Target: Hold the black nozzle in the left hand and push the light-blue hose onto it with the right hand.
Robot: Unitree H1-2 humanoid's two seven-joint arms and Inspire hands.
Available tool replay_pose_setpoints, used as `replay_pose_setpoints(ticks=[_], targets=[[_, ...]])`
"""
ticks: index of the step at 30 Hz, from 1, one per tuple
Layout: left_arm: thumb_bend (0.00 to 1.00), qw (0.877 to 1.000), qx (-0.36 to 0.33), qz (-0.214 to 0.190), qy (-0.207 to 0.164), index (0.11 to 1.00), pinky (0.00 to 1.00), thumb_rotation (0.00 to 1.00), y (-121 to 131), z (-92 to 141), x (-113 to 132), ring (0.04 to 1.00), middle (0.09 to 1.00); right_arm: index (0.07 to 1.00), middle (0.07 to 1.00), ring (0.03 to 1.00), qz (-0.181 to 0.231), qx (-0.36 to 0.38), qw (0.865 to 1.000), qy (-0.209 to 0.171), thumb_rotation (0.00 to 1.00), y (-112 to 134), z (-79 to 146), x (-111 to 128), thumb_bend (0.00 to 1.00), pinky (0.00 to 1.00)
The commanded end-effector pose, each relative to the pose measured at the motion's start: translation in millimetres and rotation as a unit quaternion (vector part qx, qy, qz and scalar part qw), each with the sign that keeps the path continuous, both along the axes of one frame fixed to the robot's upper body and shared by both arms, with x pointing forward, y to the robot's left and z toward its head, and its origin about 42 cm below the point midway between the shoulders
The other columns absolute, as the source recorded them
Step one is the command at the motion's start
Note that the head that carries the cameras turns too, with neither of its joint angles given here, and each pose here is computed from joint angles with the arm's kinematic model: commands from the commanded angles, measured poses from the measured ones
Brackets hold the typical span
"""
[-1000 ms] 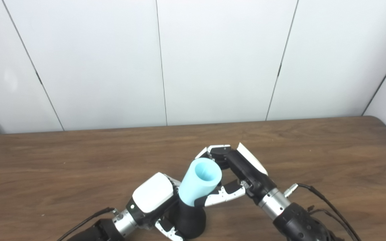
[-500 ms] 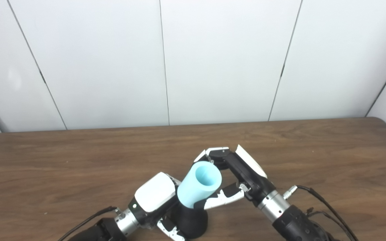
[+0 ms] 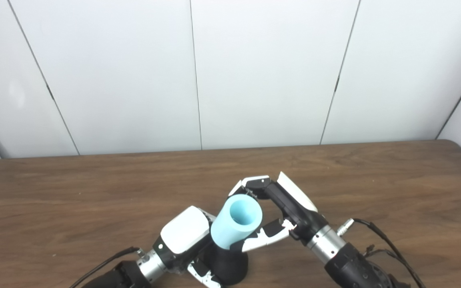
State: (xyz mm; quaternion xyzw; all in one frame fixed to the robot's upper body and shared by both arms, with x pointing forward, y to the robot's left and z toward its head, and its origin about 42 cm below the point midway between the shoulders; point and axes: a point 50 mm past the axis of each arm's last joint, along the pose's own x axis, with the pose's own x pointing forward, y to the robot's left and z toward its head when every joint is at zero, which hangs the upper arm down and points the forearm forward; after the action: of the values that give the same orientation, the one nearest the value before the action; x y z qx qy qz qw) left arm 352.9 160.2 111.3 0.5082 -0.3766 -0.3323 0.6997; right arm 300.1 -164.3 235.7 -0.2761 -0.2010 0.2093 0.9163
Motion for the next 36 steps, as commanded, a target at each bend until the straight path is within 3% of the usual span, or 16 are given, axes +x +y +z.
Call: replay_pose_setpoints(ticks=[1, 4, 9, 13, 15, 28, 31, 36], targets=[[0.52, 0.995, 0.014, -0.026, 0.093, 0.523, 0.23, 0.00, -24.7, -61.4, -60.5, 0.294, 0.420, 0.479, 0.490, 0.330, 0.003, -0.020, 0.999, -0.032, 0.00, 2.9, 17.7, 2.6, 0.53, 0.24], [0.52, 0.995, 0.015, -0.027, 0.092, 0.521, 0.21, 0.00, -25.4, -61.9, -60.0, 0.270, 0.409, 0.487, 0.481, 0.363, 0.000, -0.035, 0.999, -0.039, 0.00, 4.2, 23.1, 2.3, 0.53, 0.27], [0.52, 0.995, 0.021, -0.031, 0.089, 0.521, 0.24, 0.00, -26.0, -62.4, -59.3, 0.316, 0.433, 0.489, 0.478, 0.397, -0.005, -0.058, 0.998, -0.035, 0.00, 6.6, 31.7, 1.1, 0.53, 0.31], [0.52, 0.995, 0.021, -0.031, 0.089, 0.521, 0.20, 0.00, -26.9, -62.9, -59.2, 0.262, 0.405, 0.501, 0.466, 0.367, -0.009, -0.074, 0.997, -0.031, 0.00, 8.0, 36.9, 0.2, 0.53, 0.29], [0.52, 0.995, 0.020, -0.030, 0.088, 0.519, 0.22, 0.00, -27.4, -63.1, -59.1, 0.298, 0.425, 0.505, 0.461, 0.366, -0.010, -0.081, 0.996, -0.028, 0.00, 8.4, 38.5, -0.1, 0.53, 0.29], [0.52, 0.995, 0.021, -0.030, 0.093, 0.518, 0.21, 0.00, -29.4, -62.2, -57.6, 0.275, 0.405, 0.511, 0.449, 0.368, -0.004, -0.118, 0.993, -0.006, 0.00, 8.3, 43.5, 1.0, 0.52, 0.28], [0.52, 0.995, 0.021, -0.031, 0.091, 0.520, 0.24, 0.00, -29.3, -62.6, -57.2, 0.307, 0.418, 0.518, 0.435, 0.342, -0.006, -0.127, 0.992, 0.005, 0.00, 7.7, 44.7, 1.7, 0.52, 0.26], [0.52, 0.995, 0.022, -0.031, 0.092, 0.518, 0.21, 0.00, -29.2, -61.5, -57.4, 0.264, 0.401, 0.521, 0.424, 0.324, -0.008, -0.136, 0.991, 0.014, 0.00, 7.6, 45.3, 1.8, 0.52, 0.24]])
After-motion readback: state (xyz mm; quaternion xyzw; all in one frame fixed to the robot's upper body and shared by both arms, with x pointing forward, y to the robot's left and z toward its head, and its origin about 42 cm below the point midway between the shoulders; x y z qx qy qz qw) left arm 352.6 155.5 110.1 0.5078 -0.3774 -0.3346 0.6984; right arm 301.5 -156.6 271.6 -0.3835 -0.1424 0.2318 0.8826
